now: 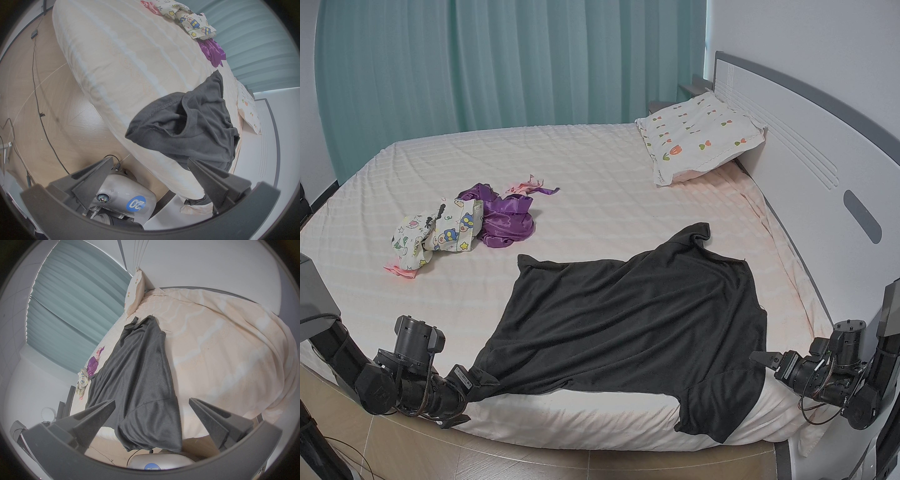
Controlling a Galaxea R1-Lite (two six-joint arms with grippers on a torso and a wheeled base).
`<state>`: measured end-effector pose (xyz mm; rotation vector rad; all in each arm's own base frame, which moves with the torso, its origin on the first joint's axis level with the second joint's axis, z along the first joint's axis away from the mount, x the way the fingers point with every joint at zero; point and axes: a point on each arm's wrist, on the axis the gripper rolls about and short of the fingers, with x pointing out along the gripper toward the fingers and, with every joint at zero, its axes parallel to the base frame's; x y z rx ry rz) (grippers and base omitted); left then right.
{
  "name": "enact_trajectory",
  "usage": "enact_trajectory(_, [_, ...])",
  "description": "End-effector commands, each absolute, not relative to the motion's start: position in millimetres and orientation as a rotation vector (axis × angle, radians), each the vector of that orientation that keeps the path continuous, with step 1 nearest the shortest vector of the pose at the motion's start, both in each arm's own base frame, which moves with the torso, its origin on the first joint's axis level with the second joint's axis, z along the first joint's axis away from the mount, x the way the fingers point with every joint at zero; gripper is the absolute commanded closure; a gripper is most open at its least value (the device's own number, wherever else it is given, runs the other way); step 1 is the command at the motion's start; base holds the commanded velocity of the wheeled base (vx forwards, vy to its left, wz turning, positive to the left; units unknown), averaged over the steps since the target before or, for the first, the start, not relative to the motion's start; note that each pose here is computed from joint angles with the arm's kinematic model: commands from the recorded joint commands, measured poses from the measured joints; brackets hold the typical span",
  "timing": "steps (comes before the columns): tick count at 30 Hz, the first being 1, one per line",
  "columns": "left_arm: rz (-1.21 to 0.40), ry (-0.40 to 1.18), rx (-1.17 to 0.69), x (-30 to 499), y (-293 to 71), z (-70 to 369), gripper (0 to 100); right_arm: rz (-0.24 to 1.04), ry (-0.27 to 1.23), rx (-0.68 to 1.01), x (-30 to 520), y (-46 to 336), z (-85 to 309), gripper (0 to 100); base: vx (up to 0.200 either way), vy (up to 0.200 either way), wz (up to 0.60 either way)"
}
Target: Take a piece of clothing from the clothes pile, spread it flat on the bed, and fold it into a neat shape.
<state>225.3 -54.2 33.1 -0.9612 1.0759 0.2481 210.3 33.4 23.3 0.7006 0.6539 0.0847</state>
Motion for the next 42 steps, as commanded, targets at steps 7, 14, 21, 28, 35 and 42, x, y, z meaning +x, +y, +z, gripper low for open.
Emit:
enact_trajectory(7, [0.238, 1.083, -0.927, 218.8, -52.1, 32.6, 0, 0.072, 0.651, 0.721, 206.6, 23.4, 25.5, 0, 0.0, 0.143, 0.0])
enact_trajectory(14, [0.17, 1.126, -0.87, 212.9, -71.8, 29.6, 0, 0.062, 0.64, 0.705, 207.7, 9.4, 24.7, 0, 0.0, 0.0, 0.0])
enact_trajectory(21, [0.118, 1.116, -0.862, 227.1, -93.1, 31.1, 0, 0.09, 0.653, 0.727, 206.9, -0.9, 24.1, 0, 0.0, 0.0, 0.0])
enact_trajectory(28, [0.172, 1.103, -0.814, 240.6, -102.0, 16.2, 0, 0.093, 0.654, 0.727, 206.4, -0.5, 24.8, 0, 0.0, 0.0, 0.0])
enact_trajectory(35, [0.139, 1.064, -0.809, 246.3, -111.9, 6.4, 0, 0.088, 0.672, 0.729, 206.1, -0.2, 22.1, 0, 0.0, 0.0, 0.0])
enact_trajectory(42, [0.162, 1.047, -0.77, 245.3, -118.8, -2.2, 100, 0.074, 0.718, 0.7, 207.0, -1.9, 10.7, 0, 0.0, 0.0, 0.0])
